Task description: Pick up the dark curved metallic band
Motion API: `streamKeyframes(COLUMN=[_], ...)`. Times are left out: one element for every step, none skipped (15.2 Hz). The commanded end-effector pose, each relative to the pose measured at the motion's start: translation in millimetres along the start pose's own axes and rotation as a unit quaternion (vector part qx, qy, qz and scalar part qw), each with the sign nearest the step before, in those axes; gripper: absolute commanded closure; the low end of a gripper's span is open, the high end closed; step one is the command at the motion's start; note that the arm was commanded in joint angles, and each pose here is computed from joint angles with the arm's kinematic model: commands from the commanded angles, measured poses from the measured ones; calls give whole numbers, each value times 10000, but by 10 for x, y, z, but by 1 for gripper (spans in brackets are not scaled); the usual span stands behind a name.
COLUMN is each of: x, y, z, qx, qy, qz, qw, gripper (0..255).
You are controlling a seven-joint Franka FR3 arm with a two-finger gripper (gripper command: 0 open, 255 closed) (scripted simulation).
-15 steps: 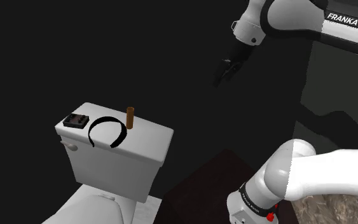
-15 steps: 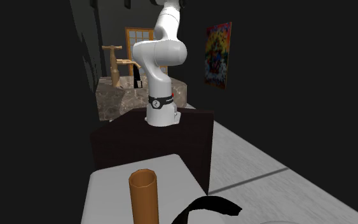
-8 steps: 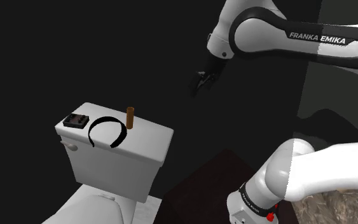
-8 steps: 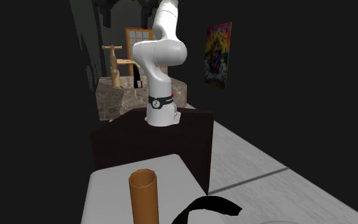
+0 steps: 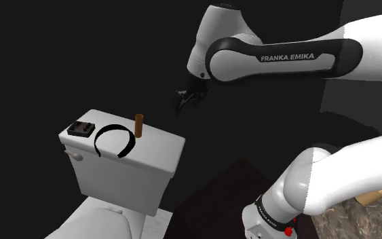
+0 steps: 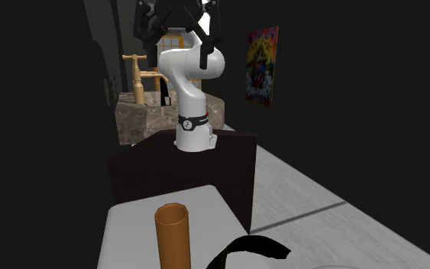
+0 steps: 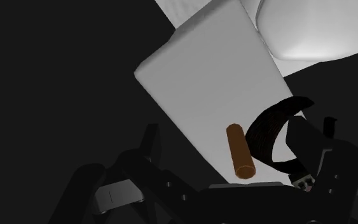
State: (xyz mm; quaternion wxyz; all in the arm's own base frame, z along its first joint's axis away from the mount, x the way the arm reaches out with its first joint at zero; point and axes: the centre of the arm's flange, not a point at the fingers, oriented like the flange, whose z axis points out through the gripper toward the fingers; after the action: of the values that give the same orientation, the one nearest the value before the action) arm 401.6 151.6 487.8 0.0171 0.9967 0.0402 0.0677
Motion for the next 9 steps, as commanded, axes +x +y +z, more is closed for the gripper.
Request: streamKeyframes(x=[77,129,181,234,287,339,392,446,499], y=[-180,-270,-360,-451,-541,-631,-722,-812,-902], z=[129,208,286,364,442,520,598,675,753], qx=[13,17,20,24,27,30,34,37,41], qy=[19,26,32,39,46,52,59,66,72], qz=[15,20,25,30,36,41,46,51,56], qw=[10000,10000,10000,10000,10000,10000,10000,10000,9999], gripper=[0,0,0,0,0,0,0,0,0])
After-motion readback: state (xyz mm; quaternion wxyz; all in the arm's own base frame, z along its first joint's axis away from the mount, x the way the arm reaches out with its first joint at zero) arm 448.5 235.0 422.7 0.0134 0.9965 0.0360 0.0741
